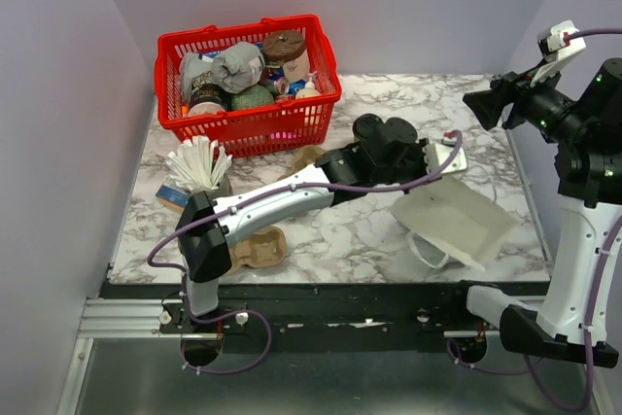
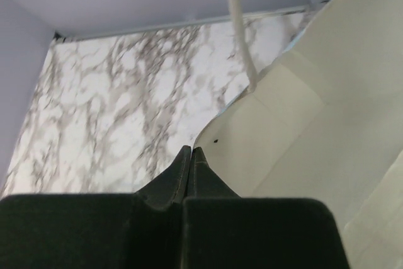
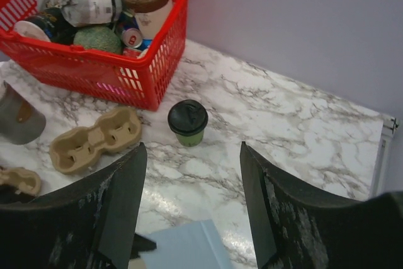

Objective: Pack the takeout coffee

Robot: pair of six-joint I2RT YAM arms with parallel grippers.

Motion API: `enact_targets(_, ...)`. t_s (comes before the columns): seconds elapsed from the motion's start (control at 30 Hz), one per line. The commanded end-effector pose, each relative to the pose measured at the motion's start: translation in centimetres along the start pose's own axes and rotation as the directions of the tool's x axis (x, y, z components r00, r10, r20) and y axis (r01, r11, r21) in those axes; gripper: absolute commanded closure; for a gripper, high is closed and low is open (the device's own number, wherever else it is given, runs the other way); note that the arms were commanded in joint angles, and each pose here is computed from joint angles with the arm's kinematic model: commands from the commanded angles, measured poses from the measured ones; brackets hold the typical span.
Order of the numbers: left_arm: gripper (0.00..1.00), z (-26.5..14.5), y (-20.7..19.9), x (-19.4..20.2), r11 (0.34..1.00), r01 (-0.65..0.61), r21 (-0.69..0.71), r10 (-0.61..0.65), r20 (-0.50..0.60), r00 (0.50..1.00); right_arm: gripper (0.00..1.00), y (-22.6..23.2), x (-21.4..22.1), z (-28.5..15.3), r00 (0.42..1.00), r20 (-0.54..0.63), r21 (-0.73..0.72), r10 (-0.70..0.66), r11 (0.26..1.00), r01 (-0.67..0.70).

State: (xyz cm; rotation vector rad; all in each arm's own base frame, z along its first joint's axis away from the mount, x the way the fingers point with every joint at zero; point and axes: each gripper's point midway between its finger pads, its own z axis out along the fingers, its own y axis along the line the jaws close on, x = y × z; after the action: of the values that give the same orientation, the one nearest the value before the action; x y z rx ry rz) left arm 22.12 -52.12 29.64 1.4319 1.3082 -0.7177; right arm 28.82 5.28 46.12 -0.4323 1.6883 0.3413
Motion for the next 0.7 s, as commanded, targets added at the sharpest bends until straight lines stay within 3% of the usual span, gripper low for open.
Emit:
enact_targets(0.0,1.0,-2.8,3.5,4.1,0.994,0.036,-0.106,-0.049,-0.122,0.991,0.28,3.6,-2.6,-1.3,0.993,0.081,-0.169,-0.09,0.98,0.102)
enact_targets(0.17,1.0,-4.5,5.3,7.0,0.984,0.065,-0.166,-0.094,-0.174,0.98,0.21,4.9,-0.9,-2.0,0.988,0.035,-0.25,-0.152,0.956,0.155)
enact_targets(0.33,1.0,-5.2,6.1,7.0,0.981,0.058,-0.184,-0.09,-0.172,0.981,0.19,6.2,1.8,-3.5,0.974,-0.053,-0.325,-0.221,0.926,0.192)
enact_targets(0.53,1.0,-5.9,7.5,6.2,0.983,-0.002,-0.183,-0.028,-0.164,0.986,0.19,5.5,5.1,-4.4,0.921,-0.123,-0.335,-0.371,0.889,0.313)
enact_targets(0.67,1.0,-6.3,8.4,5.1,0.982,-0.044,-0.184,0.018,-0.144,0.989,0.19,5.1,6.8,-4.7,0.856,-0.118,-0.365,-0.503,0.824,0.434)
